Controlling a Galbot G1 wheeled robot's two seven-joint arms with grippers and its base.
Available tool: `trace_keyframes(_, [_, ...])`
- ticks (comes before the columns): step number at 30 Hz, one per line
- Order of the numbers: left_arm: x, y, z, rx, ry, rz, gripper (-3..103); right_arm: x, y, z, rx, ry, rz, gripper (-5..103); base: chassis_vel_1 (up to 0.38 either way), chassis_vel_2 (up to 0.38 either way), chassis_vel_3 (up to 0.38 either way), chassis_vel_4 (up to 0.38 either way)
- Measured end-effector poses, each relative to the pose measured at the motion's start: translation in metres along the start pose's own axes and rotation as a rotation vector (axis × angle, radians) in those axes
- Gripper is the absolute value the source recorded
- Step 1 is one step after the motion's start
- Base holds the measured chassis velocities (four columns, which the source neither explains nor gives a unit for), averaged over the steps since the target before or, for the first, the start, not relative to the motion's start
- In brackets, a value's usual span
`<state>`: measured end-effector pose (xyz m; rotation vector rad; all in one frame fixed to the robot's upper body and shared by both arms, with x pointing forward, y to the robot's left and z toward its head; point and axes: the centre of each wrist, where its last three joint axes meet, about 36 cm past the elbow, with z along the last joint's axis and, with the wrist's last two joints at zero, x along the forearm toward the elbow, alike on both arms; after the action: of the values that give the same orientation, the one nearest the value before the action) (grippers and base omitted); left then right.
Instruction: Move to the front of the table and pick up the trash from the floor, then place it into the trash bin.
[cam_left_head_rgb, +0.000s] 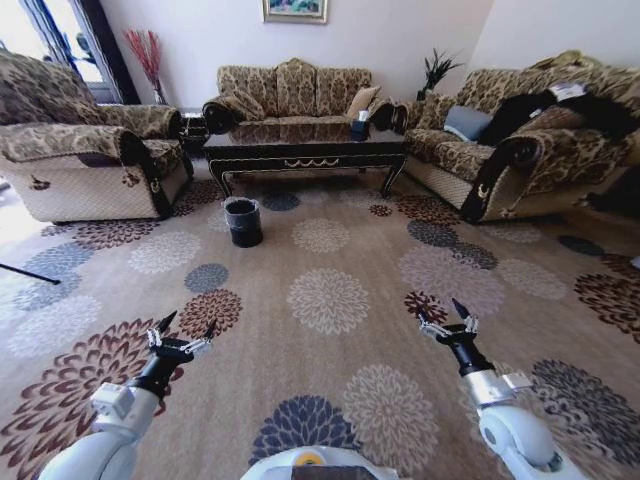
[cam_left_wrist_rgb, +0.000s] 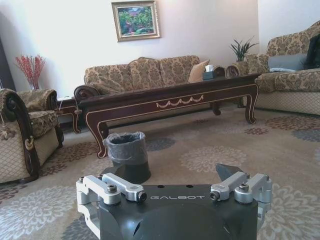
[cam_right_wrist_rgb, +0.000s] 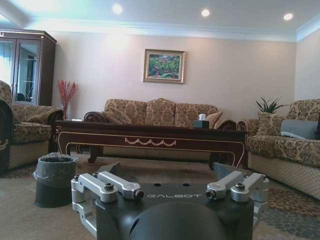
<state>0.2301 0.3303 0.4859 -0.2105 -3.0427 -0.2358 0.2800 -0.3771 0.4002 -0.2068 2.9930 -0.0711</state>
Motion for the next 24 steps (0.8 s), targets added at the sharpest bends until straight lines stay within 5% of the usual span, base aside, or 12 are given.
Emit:
trace_keyframes(9, [0.0006,-0.0014,0.0008,0.016,-0.001,-0.006,100,0.0030,0.0018,0.0008,-0.002,-0.017,-0.019,100,0.000,0.000,0.000,0.000])
trace_keyframes(18, [-0.0017,-0.0067,-0.0056,0.113,0.006,-0.053,100,0.0021,0.0009,-0.0005,-0.005,-0.030,-0.027,100,0.000,0.000,0.000,0.000])
trace_keyframes(24, [-0.0032,-0.0081,-0.0040,0.104,-0.013,-0.074,100,0.0006,-0.0019,0.0010,0.001,-0.029,-0.018,100,0.000,0.000,0.000,0.000])
